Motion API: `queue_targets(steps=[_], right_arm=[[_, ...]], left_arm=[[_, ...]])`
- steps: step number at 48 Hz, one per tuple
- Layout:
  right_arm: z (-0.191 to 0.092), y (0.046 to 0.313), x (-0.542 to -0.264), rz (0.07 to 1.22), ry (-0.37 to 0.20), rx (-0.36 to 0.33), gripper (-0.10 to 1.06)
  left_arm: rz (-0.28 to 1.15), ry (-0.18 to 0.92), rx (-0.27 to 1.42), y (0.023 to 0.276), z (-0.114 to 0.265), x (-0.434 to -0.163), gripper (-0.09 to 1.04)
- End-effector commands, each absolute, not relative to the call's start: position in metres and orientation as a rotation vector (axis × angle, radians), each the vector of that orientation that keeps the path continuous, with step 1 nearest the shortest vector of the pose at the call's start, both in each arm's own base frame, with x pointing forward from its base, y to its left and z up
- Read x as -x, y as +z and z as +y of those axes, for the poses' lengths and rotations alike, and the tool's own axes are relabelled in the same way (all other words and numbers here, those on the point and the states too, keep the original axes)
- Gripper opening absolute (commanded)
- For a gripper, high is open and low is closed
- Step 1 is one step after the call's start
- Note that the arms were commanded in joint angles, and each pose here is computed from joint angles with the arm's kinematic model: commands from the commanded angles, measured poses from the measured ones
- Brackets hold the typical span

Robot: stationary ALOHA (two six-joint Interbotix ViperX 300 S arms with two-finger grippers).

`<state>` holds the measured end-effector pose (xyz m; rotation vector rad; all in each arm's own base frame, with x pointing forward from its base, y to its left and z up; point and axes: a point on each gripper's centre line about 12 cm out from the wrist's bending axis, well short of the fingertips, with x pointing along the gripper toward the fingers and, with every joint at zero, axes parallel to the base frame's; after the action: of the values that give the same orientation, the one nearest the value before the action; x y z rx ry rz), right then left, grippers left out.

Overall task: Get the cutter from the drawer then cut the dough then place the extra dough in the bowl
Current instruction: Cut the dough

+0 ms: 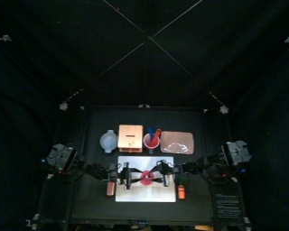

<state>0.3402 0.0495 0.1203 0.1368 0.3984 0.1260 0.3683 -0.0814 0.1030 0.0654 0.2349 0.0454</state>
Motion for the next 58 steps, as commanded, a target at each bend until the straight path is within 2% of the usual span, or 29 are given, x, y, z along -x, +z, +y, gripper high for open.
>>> queue_targets(steps=[1,13,38,58], right_arm=[[0.050,0.129,-0.344,0.363,0.128,-0.138,0.83],[0.052,0.124,-0.345,0.377,0.135,-0.134,0.83],[0.055,0.117,-0.349,0.396,0.141,-0.131,0.82],[0.056,0.117,-0.349,0.396,0.145,-0.127,0.60]], left_arm=[[0.203,0.043,-0.057,0.111,-0.085,-0.377,0.77],[0.218,0.046,-0.052,0.104,-0.088,-0.386,0.76],[0.277,0.044,-0.036,0.095,-0.093,-0.384,0.74],[0.300,0.041,-0.041,0.092,-0.093,-0.383,0.66]])
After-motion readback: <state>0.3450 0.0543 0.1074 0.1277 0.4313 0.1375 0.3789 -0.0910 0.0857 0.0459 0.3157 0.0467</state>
